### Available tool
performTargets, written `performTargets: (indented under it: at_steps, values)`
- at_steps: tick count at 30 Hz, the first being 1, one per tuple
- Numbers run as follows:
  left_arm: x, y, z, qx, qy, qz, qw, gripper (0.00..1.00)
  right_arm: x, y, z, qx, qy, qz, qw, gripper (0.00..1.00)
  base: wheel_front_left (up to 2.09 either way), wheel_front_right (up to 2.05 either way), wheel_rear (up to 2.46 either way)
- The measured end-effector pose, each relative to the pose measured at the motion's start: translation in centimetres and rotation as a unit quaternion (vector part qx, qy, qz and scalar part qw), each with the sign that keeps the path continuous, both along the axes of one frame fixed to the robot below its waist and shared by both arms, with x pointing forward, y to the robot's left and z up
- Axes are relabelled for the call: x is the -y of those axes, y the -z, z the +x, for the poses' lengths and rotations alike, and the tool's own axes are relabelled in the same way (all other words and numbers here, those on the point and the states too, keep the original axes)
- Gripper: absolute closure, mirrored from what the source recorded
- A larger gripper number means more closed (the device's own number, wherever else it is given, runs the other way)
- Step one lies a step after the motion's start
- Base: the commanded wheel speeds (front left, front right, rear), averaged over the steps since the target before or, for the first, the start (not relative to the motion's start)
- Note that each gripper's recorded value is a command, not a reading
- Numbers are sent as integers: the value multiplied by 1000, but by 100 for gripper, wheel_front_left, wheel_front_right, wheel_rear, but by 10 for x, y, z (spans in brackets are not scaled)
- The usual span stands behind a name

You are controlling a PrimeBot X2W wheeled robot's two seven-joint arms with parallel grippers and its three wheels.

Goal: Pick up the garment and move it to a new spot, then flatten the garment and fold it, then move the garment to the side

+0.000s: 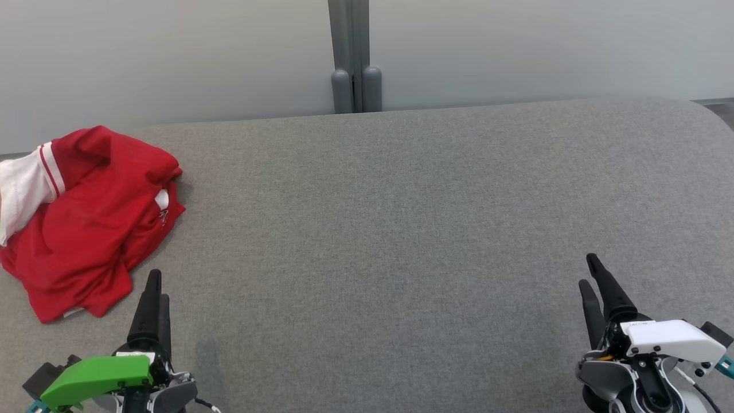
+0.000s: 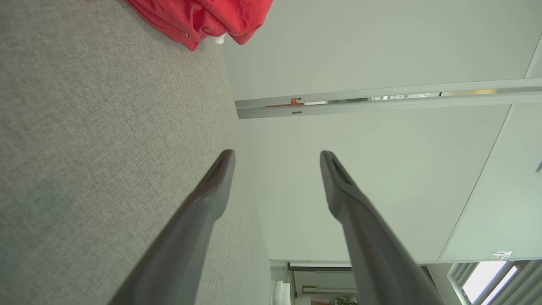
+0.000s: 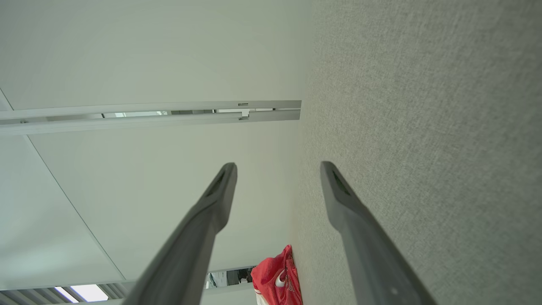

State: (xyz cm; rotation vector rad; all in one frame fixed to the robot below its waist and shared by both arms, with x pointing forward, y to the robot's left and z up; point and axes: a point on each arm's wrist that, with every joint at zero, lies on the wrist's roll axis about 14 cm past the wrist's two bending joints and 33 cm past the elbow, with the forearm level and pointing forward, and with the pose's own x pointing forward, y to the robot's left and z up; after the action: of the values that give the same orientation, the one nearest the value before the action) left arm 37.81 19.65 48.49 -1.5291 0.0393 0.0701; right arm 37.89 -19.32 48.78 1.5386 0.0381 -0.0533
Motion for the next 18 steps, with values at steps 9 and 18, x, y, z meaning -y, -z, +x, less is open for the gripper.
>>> performTargets:
  at_steps: [9, 18]
  values:
    - [2, -10, 3, 11, 0, 71, 997, 0, -4, -9, 2, 12, -2, -64, 998, 0, 0, 0, 0]
    - [5, -17, 4, 18, 1, 149, 989, 0, -8, -19, 4, 28, -5, -150, 988, 0, 0, 0, 0]
